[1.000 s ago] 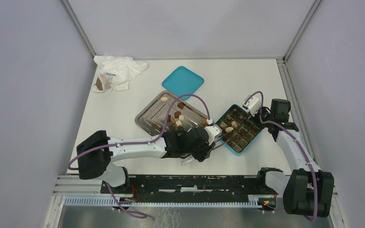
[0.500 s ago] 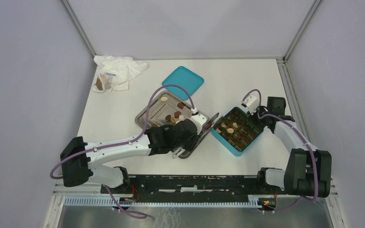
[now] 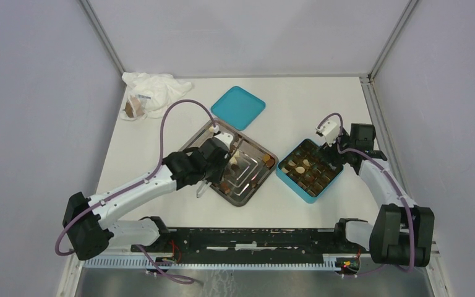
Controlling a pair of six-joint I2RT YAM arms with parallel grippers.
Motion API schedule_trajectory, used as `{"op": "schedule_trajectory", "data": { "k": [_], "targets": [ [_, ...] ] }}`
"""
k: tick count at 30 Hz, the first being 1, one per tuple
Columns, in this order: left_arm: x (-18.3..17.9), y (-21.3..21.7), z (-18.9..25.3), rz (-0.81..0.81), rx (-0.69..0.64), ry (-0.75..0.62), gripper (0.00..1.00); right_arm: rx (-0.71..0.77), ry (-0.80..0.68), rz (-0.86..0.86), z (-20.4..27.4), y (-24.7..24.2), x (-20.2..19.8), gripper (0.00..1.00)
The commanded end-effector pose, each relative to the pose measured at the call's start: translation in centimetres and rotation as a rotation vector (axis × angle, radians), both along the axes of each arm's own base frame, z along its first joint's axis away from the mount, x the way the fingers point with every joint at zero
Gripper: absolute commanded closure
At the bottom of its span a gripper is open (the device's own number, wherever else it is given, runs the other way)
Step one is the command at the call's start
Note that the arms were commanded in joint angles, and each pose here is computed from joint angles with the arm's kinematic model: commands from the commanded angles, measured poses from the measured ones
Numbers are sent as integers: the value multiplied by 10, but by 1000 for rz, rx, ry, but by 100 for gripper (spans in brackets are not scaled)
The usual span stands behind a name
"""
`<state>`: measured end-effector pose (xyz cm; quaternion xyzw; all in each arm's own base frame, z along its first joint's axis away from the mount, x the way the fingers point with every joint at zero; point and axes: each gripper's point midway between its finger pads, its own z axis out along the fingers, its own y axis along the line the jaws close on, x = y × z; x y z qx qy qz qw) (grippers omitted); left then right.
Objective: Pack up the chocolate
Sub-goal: Place the fake chocolate in the packing box, then pick up the fake chocolate from the plate.
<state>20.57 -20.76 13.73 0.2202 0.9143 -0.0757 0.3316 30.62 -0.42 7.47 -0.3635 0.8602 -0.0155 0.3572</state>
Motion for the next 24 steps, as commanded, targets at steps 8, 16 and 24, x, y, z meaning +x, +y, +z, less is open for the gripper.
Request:
{"op": "schedule_trajectory", "data": {
  "k": [8, 16, 24],
  "targets": [
    [29, 23, -7, 78, 24, 109, 56, 41, -104, 66, 29, 14, 7, 25],
    [61, 12, -9, 68, 35, 143, 55, 48, -101, 79, 29, 16, 5, 24],
    [81, 5, -21, 70, 26, 176, 54, 49, -100, 86, 29, 17, 5, 24]
  ]
}}
